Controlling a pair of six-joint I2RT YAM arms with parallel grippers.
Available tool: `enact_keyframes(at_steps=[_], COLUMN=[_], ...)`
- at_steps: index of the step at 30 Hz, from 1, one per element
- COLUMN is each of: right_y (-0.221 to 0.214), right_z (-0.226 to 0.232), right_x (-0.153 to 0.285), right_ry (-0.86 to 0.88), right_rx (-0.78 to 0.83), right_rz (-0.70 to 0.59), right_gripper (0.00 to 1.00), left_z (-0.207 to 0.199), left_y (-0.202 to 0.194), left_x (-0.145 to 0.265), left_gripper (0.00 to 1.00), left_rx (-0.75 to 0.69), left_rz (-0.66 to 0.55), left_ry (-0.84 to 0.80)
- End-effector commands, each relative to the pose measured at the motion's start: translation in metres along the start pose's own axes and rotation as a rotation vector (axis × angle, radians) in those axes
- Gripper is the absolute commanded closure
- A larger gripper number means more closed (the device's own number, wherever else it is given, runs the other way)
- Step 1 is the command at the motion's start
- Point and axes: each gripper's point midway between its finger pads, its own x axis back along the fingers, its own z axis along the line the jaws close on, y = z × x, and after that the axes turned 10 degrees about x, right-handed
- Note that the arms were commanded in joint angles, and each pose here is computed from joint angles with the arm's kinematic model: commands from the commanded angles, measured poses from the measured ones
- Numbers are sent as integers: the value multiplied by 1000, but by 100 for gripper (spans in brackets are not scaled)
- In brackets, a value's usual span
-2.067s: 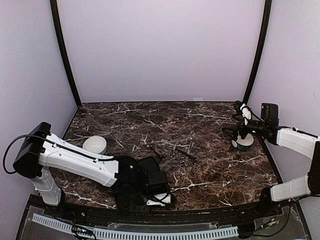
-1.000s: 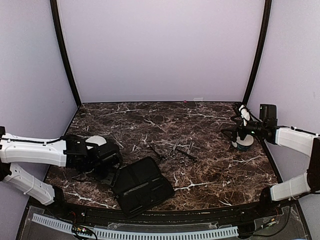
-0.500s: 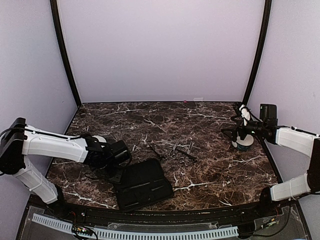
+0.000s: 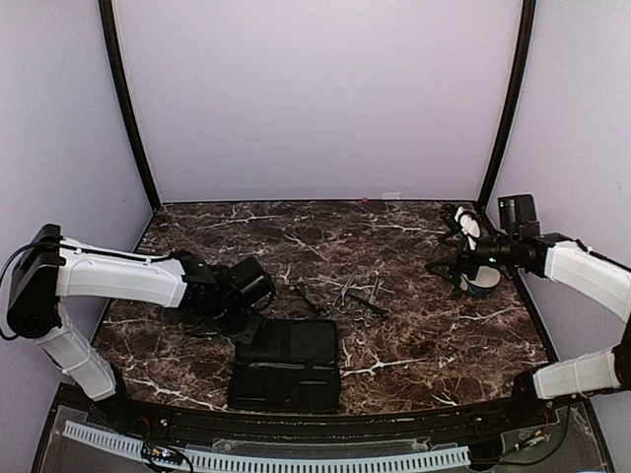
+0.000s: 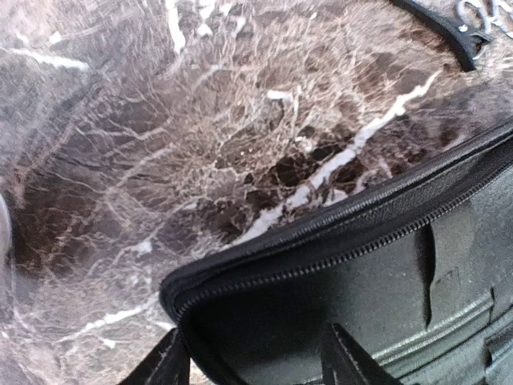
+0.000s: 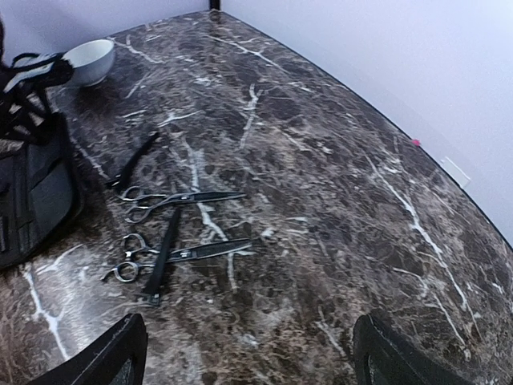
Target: Sort the hair-cutting tools
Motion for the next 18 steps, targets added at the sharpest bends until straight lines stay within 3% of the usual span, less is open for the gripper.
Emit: enact_keyframes(at_steps=[1,3,4,5,6,13,18], right_y=[20,33,37,39,39,14,5], right_z=[26,27,29,31,32,32,36], right_x=[26,37,41,43,44,36,32], right_ry=[35,15,8,1,-8,-66,-38], right_rx=[70,51,39,27,23,-13,-35], right_rz=[28,4,-11,-30,-45,-24,-7], right_gripper=[10,10,10,9,8,6,6], left_z=[1,2,3,5,6,-16,-22], left_y=[28,46,57,67,78,157,181], left_x=[49,76,92,109,126,256,305], left_gripper=[41,36,24,5,2,1,1], left_rx=[-16,-15,-3,28,59,236,291], left_rz=[-107,-176,-219,-260,-291,-504,-575], left_ry=[-37,-52,-60,-65,-79,-301,-387])
